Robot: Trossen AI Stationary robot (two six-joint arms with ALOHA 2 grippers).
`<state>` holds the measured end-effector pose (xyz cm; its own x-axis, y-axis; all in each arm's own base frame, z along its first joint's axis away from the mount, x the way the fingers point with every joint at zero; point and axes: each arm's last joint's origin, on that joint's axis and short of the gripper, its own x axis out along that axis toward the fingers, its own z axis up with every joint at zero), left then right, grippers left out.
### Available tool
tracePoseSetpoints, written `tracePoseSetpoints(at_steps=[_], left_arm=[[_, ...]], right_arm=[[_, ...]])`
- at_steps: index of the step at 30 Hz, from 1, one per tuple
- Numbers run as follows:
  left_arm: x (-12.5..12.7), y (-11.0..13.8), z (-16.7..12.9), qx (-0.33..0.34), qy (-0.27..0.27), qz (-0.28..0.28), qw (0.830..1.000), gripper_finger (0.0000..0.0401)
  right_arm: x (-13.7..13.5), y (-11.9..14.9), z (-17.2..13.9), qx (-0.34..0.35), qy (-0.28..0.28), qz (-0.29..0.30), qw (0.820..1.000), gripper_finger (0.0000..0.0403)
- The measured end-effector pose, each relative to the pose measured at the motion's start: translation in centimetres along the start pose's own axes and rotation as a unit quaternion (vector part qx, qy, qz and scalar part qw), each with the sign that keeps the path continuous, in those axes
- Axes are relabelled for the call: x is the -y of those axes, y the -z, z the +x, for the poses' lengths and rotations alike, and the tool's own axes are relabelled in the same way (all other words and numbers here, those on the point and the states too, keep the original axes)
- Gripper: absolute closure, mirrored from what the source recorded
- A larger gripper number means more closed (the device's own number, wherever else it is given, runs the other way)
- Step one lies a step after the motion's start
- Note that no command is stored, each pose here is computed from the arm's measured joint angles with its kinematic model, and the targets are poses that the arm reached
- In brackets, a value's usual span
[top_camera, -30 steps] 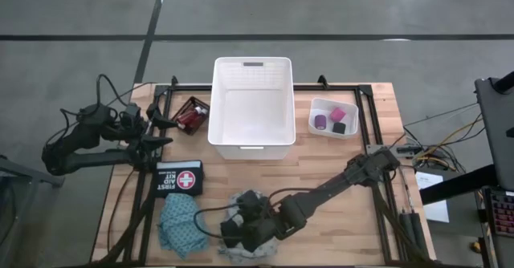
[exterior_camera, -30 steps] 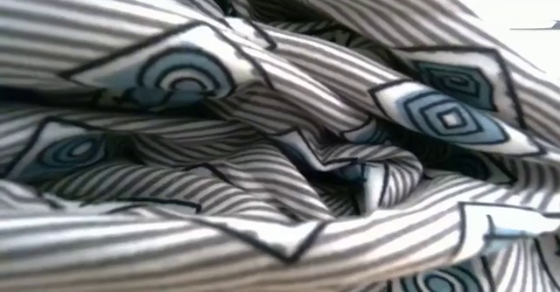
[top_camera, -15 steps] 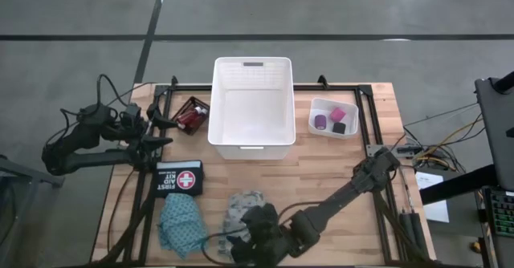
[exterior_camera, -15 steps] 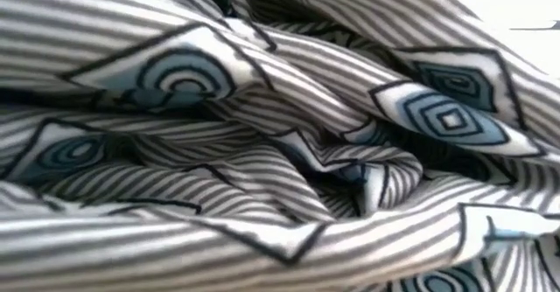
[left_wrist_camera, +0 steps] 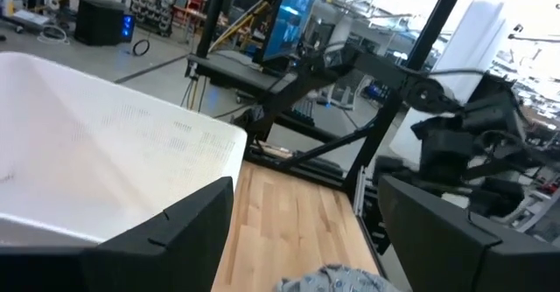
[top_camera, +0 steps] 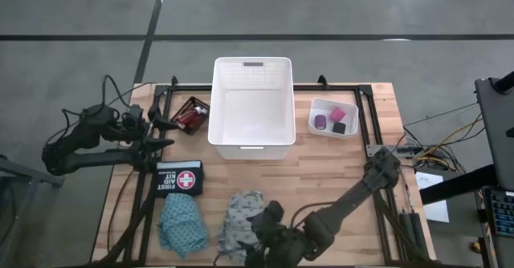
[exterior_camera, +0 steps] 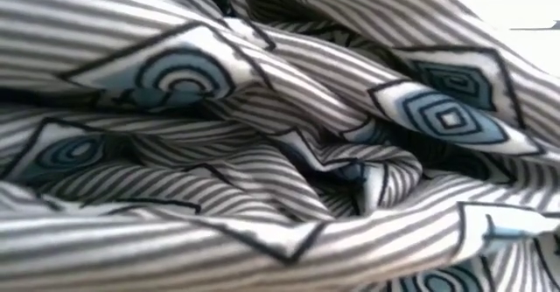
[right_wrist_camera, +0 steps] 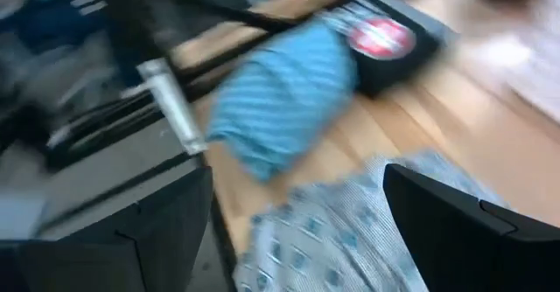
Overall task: Pick & Place Medicine items
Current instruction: Put the gray patient gown into the white organizer
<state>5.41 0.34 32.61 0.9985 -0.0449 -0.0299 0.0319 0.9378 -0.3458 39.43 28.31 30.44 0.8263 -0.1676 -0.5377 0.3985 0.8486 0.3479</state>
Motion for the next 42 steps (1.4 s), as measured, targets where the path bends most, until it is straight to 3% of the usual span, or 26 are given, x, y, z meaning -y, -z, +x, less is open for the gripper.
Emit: tracePoseSetpoints(at_steps=[3, 7, 14, 17, 19, 24, 26, 30, 34, 38, 42], left_arm=[[0.0, 0.1, 0.0, -0.007, -0.002, -0.002, 1.0, 0.0112], [-0.1, 0.3, 0.0, -0.016, -0.006, -0.004, 1.0, 0.0112], [-0.2, 0.6, 0.0, -0.028, -0.01, -0.007, 1.0, 0.0112], [-0.2, 0.6, 0.0, -0.028, -0.01, -0.007, 1.0, 0.0112], [-0.2, 0.6, 0.0, -0.029, -0.01, -0.007, 1.0, 0.0112], [-0.2, 0.6, 0.0, -0.029, -0.01, -0.007, 1.0, 0.0112], [-0.2, 0.6, 0.0, -0.03, -0.011, -0.007, 0.999, 0.0112], [-0.2, 0.6, 0.0, -0.032, -0.011, -0.008, 0.999, 0.0112], [-0.2, 0.6, 0.0, -0.032, -0.012, -0.008, 0.999, 0.0112], [-0.2, 0.6, 0.0, -0.032, -0.012, -0.008, 0.999, 0.0112], [-0.2, 0.6, 0.0, -0.032, -0.012, -0.008, 0.999, 0.0112]], right_arm=[[-0.8, -0.2, 0.0, 0.001, -0.1, -0.091, 0.991, 0.0074], [-0.5, -0.9, 0.1, 0.031, -0.21, -0.162, 0.964, 0.0074], [4.9, -1.4, 2.3, 0.11, -0.292, -0.187, 0.931, 0.0074], [8.3, -0.8, 2.4, 0.122, -0.295, -0.147, 0.936, 0.0074], [10.1, -0.4, 2.2, 0.125, -0.301, -0.088, 0.941, 0.0074], [13.3, 1.8, 0.2, 0.079, -0.244, 0.154, 0.954, 0.0074], [13.7, 2.8, -1.2, 0.077, -0.22, 0.211, 0.949, 0.0074], [13.5, 5.3, -4.1, 0.086, -0.198, 0.213, 0.953, 0.0074], [12.7, 7.2, -5.9, 0.083, -0.203, 0.249, 0.943, 0.0074], [12.4, 9.6, -4.5, 0.058, -0.188, 0.271, 0.942, 0.0074], [11.5, 11.2, -2.8, 0.029, -0.181, 0.336, 0.924, 0.0074]])
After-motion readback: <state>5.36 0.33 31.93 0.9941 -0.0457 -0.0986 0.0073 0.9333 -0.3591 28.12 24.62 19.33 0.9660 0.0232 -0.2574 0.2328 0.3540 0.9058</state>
